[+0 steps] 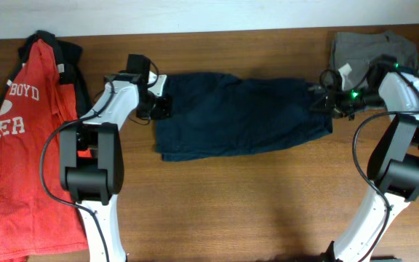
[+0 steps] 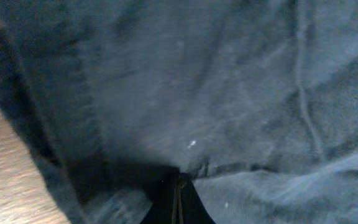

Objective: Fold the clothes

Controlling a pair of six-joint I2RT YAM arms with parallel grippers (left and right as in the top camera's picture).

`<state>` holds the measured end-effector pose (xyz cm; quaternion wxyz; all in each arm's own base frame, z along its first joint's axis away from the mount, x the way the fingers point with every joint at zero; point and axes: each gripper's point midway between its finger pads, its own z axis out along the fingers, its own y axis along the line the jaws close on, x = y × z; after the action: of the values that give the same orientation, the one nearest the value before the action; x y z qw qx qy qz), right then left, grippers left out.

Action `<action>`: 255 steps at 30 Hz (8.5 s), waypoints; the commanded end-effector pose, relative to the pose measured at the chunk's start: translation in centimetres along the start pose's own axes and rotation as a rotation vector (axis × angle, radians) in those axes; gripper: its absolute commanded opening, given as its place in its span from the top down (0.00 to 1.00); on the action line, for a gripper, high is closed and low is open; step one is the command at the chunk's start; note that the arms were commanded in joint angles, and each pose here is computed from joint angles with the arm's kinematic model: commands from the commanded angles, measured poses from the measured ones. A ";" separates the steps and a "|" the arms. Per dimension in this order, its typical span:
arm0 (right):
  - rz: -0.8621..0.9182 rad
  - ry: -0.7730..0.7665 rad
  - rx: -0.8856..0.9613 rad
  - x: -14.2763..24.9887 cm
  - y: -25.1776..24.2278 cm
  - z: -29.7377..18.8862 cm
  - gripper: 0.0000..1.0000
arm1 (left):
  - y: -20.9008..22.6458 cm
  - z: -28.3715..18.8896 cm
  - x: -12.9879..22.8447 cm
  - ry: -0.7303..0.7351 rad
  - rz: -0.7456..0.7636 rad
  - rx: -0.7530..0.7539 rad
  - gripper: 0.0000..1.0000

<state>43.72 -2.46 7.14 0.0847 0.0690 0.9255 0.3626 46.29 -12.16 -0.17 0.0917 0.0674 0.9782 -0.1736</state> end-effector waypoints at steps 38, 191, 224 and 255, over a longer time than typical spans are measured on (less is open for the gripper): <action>-0.740 -0.041 -0.080 5.8 32.2 9.8 0.96 | 0.0 0.4 1.6 0.116 -0.030 -0.050 0.66; -0.645 0.251 0.735 3.7 -1.7 16.8 0.36 | 9.3 -14.7 -4.8 -0.281 -0.113 -0.145 0.27; 0.556 -0.250 0.439 1.5 8.4 12.5 0.04 | 10.2 -14.9 -4.7 -0.278 -0.120 -0.197 0.27; 0.096 -0.327 0.266 -3.1 5.9 16.0 0.96 | 10.0 -14.8 -4.6 -0.273 -0.118 -0.195 0.27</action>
<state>51.07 13.49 0.71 0.2213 0.2495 0.9183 0.2134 49.75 2.16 10.84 0.2154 -0.0256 0.9719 -0.0909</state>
